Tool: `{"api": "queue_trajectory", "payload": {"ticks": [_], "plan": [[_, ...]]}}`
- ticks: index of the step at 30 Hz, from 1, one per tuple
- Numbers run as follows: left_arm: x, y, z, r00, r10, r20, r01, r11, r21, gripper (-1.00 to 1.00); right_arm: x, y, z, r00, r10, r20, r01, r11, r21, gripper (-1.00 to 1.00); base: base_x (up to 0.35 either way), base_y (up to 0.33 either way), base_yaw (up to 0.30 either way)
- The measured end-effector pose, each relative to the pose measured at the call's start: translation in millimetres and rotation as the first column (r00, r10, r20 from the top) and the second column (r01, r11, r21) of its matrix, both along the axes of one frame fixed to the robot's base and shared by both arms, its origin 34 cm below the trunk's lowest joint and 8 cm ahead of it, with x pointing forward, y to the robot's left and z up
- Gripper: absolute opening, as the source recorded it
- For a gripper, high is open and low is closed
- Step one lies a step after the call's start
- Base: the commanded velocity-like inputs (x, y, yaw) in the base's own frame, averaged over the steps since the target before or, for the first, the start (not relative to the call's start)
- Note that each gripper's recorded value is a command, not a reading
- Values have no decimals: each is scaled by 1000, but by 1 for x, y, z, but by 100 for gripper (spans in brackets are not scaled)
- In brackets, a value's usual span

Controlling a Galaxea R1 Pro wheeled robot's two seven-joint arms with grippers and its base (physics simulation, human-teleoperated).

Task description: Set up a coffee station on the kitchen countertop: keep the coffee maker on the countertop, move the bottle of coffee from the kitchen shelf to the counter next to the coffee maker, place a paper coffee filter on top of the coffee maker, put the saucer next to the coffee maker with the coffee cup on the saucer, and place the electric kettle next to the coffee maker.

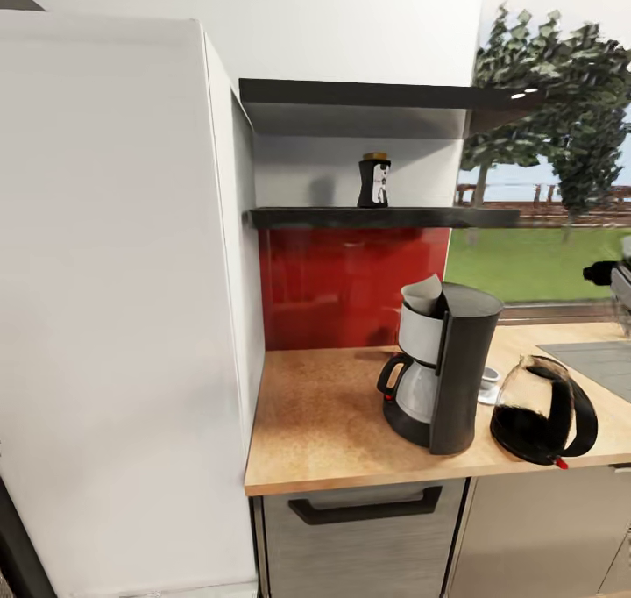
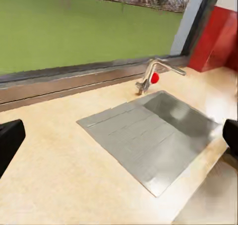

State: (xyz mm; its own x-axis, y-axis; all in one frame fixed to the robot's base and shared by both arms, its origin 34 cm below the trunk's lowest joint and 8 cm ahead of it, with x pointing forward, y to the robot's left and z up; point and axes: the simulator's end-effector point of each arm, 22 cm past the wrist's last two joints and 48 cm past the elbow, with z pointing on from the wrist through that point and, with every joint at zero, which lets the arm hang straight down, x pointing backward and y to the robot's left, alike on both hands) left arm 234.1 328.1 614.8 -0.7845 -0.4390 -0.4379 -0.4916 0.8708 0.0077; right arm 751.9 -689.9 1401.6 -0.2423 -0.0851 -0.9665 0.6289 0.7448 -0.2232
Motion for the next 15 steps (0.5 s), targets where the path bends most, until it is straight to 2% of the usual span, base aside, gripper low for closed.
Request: {"api": "queue_trajectory", "payload": {"ticks": [1,2,5,9,14,15], "plan": [[2,2,-2,1000,-4,-7,4,1000,3,100,-61,-82,-76,982,-129,-134,139,988,61,100,-325,0,0],[2,2,-2,1000,-8,-7,8,1000,4,100,-101,-121,-88,967,-198,-158,209,976,57,100,-328,0,0],[-3,3,4,1000,-16,7,16,1000,5,100,-141,-134,-126,944,-223,-243,240,970,43,100,-331,0,0],[-2,3,2,1000,-19,0,19,1000,5,100,-140,-122,-195,904,-213,-370,233,972,10,100,-333,0,0],[-2,2,2,1000,-19,0,19,1000,5,100,-155,-119,-236,866,-232,-443,245,969,-29,100,-333,0,0],[-2,2,2,1000,-19,-1,19,1000,4,100,-162,-121,-250,853,-237,-465,247,968,-39,100,-332,0,0]]}}
